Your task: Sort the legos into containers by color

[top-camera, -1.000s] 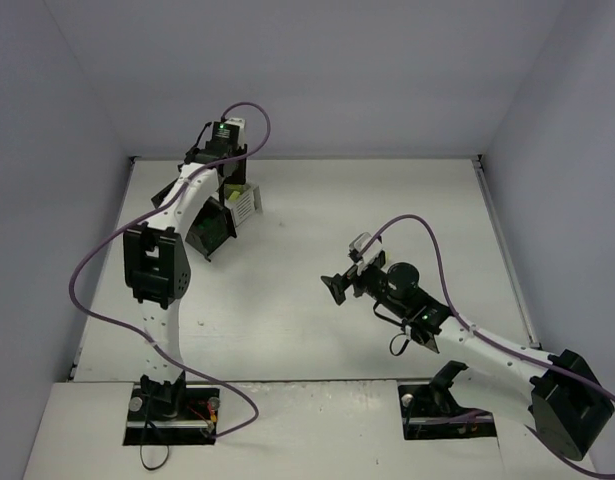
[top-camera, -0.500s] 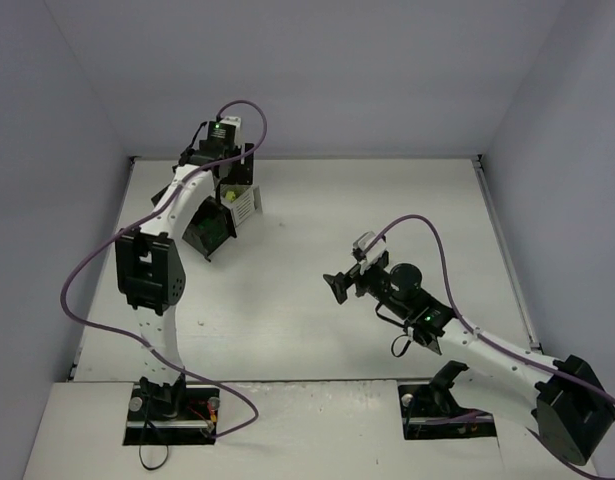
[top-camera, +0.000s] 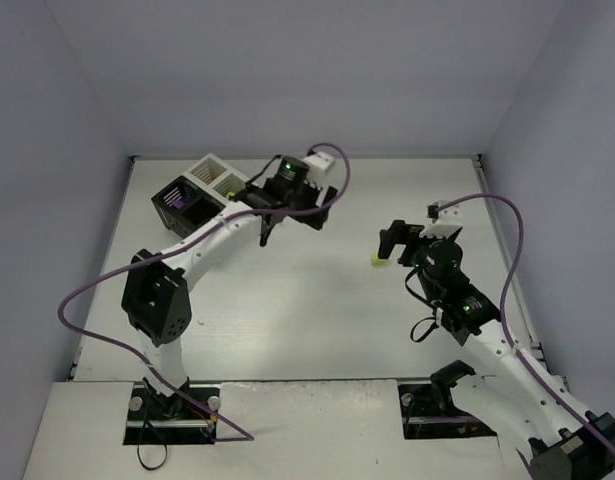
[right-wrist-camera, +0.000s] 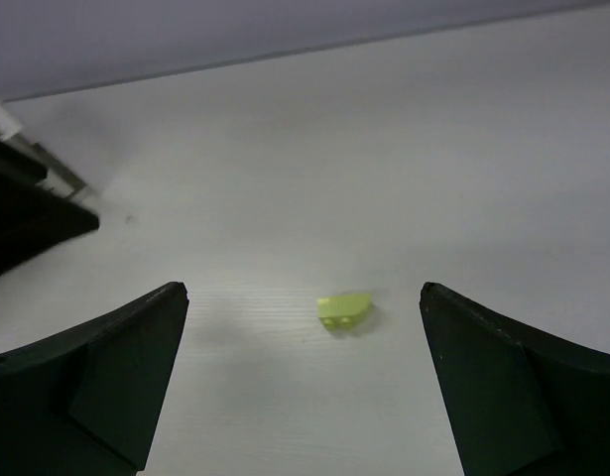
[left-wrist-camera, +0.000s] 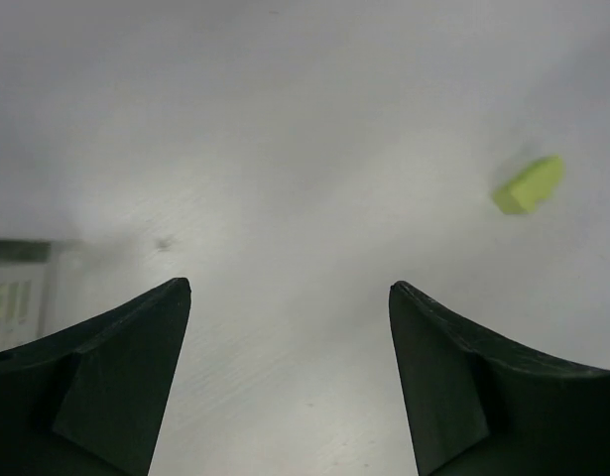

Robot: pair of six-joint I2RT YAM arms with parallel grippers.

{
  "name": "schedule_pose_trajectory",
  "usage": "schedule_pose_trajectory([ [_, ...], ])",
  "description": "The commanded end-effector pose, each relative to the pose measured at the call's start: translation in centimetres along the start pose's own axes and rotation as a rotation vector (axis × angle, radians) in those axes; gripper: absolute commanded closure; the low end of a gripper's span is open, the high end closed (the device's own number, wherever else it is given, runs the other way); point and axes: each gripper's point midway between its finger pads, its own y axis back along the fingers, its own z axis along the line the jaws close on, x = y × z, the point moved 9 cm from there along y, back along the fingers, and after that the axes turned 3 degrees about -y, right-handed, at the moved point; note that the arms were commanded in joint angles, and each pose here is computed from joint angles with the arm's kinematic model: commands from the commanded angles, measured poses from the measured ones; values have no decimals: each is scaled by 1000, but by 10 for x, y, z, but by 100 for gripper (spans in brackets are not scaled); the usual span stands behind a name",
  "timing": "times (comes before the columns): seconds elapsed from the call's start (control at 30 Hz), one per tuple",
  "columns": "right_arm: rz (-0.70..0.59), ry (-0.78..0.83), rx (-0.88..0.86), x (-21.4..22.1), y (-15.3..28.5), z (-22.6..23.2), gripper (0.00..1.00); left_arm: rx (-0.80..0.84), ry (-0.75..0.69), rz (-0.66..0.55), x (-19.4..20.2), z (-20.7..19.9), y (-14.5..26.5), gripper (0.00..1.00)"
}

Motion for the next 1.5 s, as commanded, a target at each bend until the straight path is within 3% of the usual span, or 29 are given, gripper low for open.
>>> schedule_pose_trajectory([
  [0.0, 58, -170, 190, 2, 2, -25, 0, 143, -124, -135, -19, -37, 11, 25],
  [0.13, 84, -255, 249, 5, 5, -45, 0, 294, -244, -117, -7, -86, -5, 25],
  [0.37, 124, -424, 272, 24, 8, -68, 0, 425, -360, -131, -1, -123, -37, 25],
  [1.0, 174, -465, 322, 46, 10, -91, 1, 520, -360, -81, 7, -158, -123, 30],
  [1.37, 151, -464, 345, 46, 13, -97, 1, 520, -327, -44, 19, -163, -144, 48],
  [1.43, 154, -458, 344, 47, 13, -97, 1, 508, -312, -42, 19, -163, -144, 60],
  [1.47, 156, -455, 344, 48, 13, -97, 1, 501, -306, -53, 16, -162, -142, 72],
])
